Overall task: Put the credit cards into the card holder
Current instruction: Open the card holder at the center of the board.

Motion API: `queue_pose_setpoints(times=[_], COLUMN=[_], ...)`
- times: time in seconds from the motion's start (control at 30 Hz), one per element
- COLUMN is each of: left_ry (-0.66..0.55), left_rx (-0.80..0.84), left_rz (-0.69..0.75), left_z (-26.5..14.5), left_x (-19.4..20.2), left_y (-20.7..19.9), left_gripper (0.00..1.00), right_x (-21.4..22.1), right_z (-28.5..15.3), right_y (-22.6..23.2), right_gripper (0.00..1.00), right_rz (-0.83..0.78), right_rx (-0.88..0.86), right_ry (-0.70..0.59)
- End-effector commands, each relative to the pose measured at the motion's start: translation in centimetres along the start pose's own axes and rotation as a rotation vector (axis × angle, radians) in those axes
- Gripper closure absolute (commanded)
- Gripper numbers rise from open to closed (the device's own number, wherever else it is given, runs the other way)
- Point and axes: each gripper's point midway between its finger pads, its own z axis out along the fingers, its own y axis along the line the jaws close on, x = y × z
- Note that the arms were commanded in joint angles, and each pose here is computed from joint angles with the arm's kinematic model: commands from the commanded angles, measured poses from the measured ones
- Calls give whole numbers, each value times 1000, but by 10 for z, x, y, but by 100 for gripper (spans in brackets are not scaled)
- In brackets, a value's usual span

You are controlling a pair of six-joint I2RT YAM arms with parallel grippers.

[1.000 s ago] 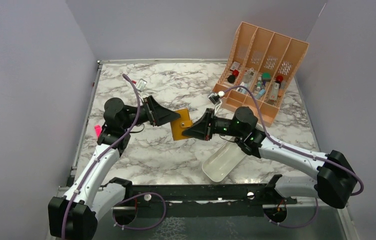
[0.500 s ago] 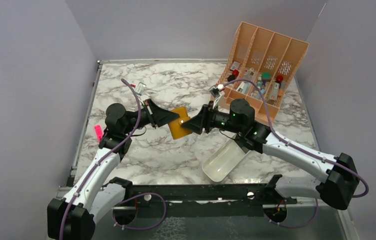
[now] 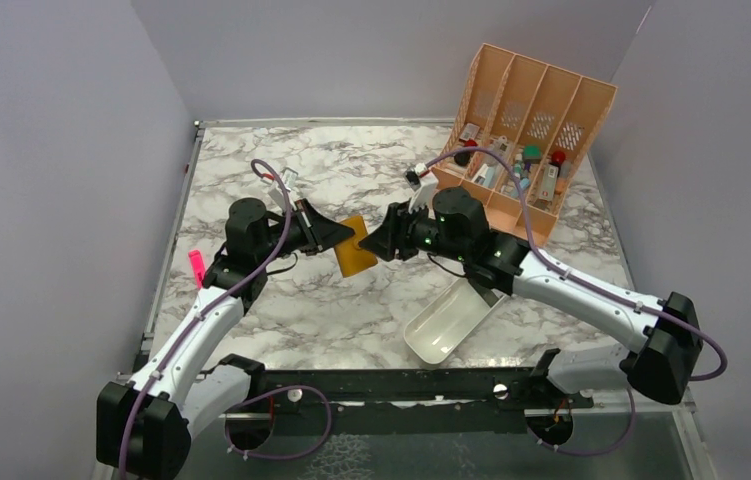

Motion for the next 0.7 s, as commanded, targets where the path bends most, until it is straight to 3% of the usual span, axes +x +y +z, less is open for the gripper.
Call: queue_pose_setpoints(times=[0.0, 0.23, 0.5, 0.57, 0.67], left_ry=[-33, 14, -10, 4, 10], left_rx=[-3, 64, 148, 156, 149], left_rz=[24, -24, -40, -46, -51], left_z=[-1, -2, -9, -8, -9], left_x=[-9, -3, -10, -7, -4], left_y=[-8, -25, -51, -52, -49], left_gripper=[100, 100, 100, 100, 100], right_x=[0, 18, 33, 34, 33], right_z=[12, 35, 44, 43, 39], right_y=[2, -10, -21, -28, -44], right_gripper=[53, 51, 51, 60, 81], right_rz=[-34, -46, -43, -49, -60], right_rx=[25, 63, 96, 129, 205], right_ry=[14, 74, 104, 96, 66])
